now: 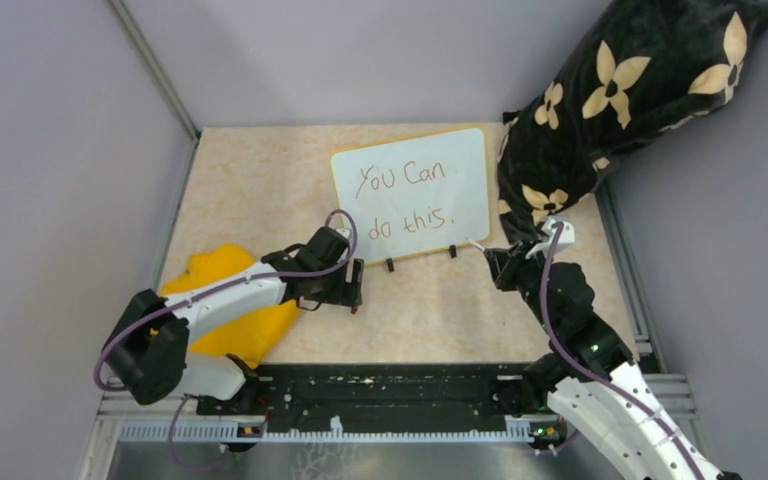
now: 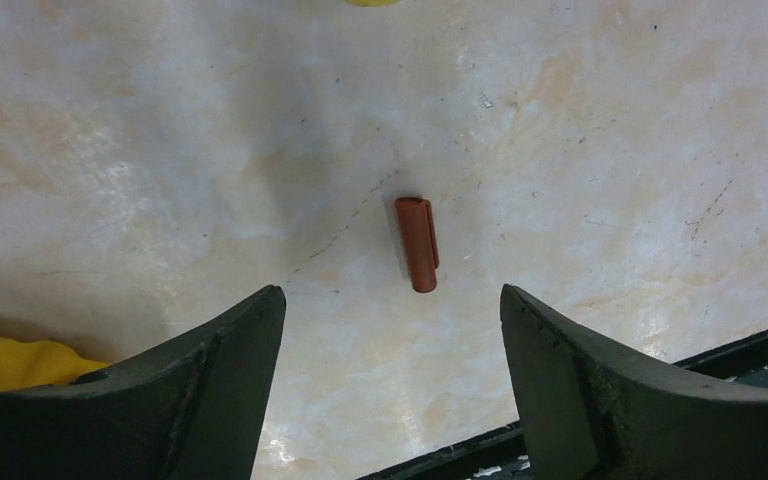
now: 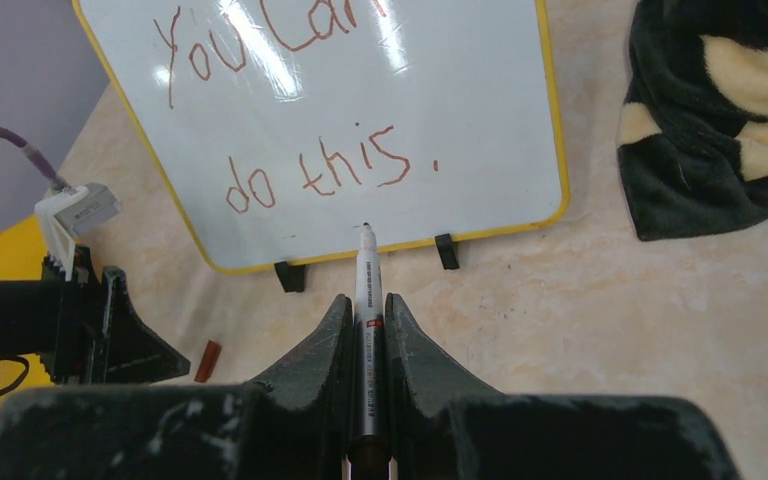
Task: Write a sentence on the whiteboard
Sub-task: Close the whiteboard marker at the center of the board.
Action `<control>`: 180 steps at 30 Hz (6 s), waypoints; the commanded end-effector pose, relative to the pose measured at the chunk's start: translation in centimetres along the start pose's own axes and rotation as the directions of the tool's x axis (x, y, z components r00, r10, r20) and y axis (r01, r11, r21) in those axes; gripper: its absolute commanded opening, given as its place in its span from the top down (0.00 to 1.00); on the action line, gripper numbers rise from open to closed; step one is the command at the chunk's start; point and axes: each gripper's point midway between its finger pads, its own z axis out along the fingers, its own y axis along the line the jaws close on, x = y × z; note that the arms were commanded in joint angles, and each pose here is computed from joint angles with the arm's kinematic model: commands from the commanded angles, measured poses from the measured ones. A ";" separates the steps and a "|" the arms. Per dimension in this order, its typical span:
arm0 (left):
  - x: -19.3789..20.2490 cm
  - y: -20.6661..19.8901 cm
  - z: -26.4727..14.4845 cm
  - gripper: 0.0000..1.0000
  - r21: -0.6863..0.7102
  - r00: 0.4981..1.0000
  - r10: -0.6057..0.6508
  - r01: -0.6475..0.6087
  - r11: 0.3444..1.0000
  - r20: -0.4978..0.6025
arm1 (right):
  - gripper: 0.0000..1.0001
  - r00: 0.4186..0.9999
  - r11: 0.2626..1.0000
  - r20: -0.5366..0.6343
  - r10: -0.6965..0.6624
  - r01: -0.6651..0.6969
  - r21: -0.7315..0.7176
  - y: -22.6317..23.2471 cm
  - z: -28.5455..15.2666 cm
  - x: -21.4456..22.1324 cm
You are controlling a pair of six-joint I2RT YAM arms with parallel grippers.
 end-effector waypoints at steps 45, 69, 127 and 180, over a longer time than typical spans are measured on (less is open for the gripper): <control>3.1 -0.6 4.5 0.50 -0.231 0.965 0.086 -0.145 0.962 -0.248 | 1.00 0.995 0.999 0.093 0.028 -0.030 0.021 -0.2 -0.6 -2.5; 5.2 -0.3 5.4 0.60 -0.282 0.956 0.075 -0.158 0.946 -0.284 | 1.00 0.994 0.999 0.106 0.037 -0.041 0.032 -0.6 -1.1 -2.5; -24.5 -8.1 -20.5 1.00 0.457 0.609 -0.363 0.002 0.890 0.705 | 1.00 0.910 0.987 0.408 0.074 -0.010 -0.157 9.6 2.6 -19.2; -20.0 -8.5 -32.9 1.00 0.951 0.516 -0.801 -0.205 0.231 0.305 | 1.00 0.755 0.879 0.643 0.129 0.214 -0.427 26.5 -6.1 -11.5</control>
